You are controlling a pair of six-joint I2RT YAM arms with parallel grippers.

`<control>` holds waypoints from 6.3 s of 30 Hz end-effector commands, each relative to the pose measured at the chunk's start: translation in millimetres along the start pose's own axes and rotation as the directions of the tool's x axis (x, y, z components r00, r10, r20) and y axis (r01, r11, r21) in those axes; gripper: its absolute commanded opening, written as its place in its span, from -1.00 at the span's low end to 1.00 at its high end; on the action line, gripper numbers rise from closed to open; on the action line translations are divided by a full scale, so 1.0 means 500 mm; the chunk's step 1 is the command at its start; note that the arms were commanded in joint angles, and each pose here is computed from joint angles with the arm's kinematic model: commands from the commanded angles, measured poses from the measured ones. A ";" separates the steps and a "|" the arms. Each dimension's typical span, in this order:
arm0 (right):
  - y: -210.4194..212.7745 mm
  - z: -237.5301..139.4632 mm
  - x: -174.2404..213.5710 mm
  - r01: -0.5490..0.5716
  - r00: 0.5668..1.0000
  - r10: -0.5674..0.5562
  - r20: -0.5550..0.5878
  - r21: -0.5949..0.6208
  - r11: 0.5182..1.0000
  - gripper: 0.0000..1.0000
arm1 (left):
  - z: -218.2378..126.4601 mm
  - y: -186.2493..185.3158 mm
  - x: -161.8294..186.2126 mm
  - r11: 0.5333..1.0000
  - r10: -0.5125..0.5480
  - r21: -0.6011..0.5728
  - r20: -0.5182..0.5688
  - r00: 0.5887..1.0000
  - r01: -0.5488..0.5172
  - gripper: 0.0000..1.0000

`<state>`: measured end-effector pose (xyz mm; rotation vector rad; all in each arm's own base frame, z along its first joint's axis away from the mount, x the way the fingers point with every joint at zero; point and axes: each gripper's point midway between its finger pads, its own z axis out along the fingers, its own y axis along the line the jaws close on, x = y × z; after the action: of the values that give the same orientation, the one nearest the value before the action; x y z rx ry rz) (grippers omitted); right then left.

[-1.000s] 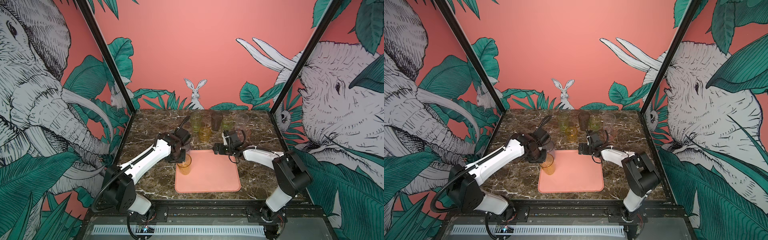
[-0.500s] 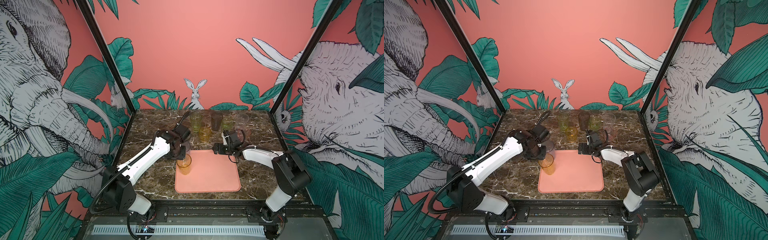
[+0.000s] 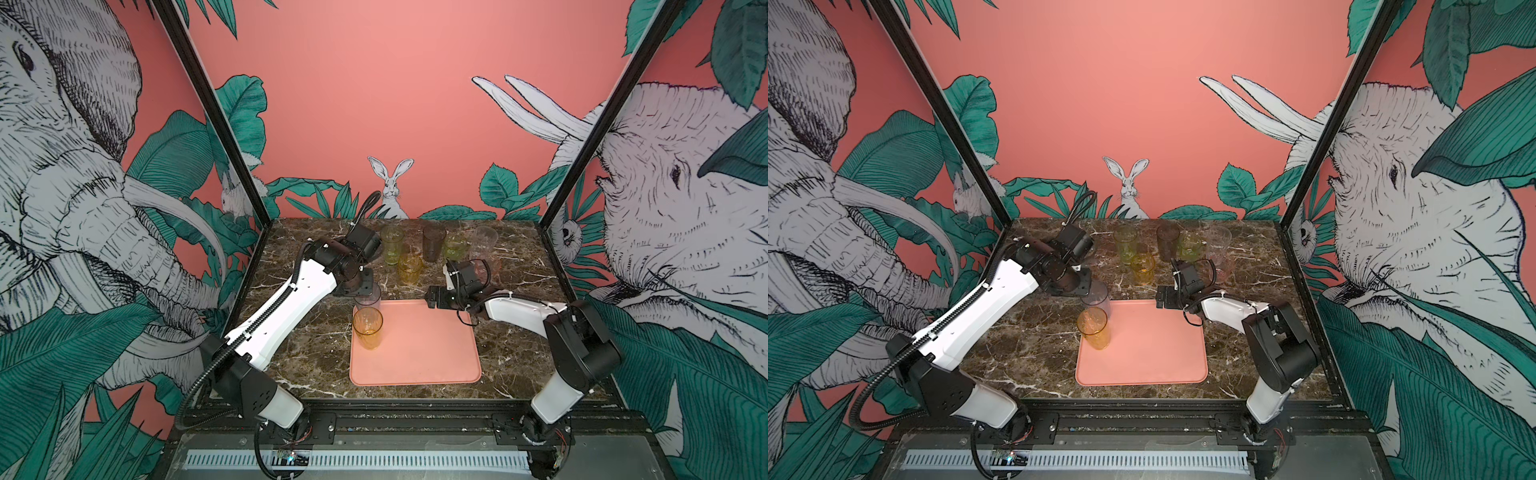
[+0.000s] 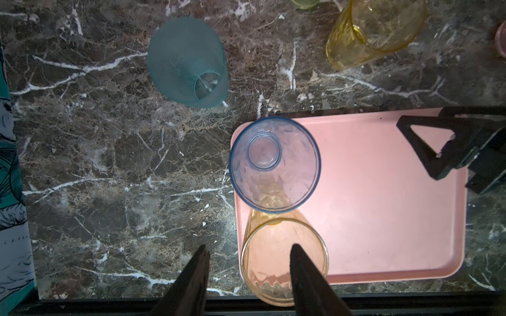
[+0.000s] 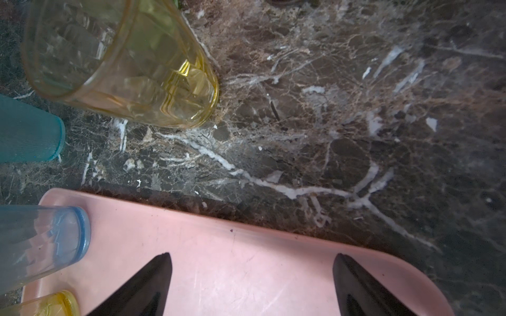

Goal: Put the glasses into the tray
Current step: 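Raise the left gripper and move it to a green glass beyond the tray, then lower the left gripper and close it around the green glass rim, then lift the green glass off the table with the left gripper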

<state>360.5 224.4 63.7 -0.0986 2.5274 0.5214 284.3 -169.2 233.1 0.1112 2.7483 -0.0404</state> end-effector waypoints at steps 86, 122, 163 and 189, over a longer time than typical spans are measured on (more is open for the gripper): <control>0.015 -0.087 -0.054 0.055 0.975 -0.047 0.217 -0.031 0.998 0.88 | 0.290 -0.090 -0.433 0.944 -0.267 0.239 0.139 0.954 0.229 0.34; 0.019 -0.065 -0.047 0.051 0.986 -0.045 0.162 -0.035 0.998 0.89 | 0.350 -0.092 -0.438 0.930 -0.298 0.256 0.104 0.949 0.264 -0.19; 0.021 -0.066 -0.047 0.045 0.985 -0.037 0.170 -0.044 0.998 0.89 | 0.239 -0.046 -0.425 0.930 -0.299 0.264 0.137 0.944 0.256 -1.00; 0.019 -0.071 -0.052 0.049 0.982 -0.041 0.184 -0.036 0.998 0.89 | -0.070 -0.019 -0.250 0.970 -0.138 0.226 0.191 0.972 0.093 -1.00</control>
<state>357.4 216.2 92.8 -0.1192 2.3848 0.5323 415.8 -192.8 293.3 -0.0460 2.5330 -0.3863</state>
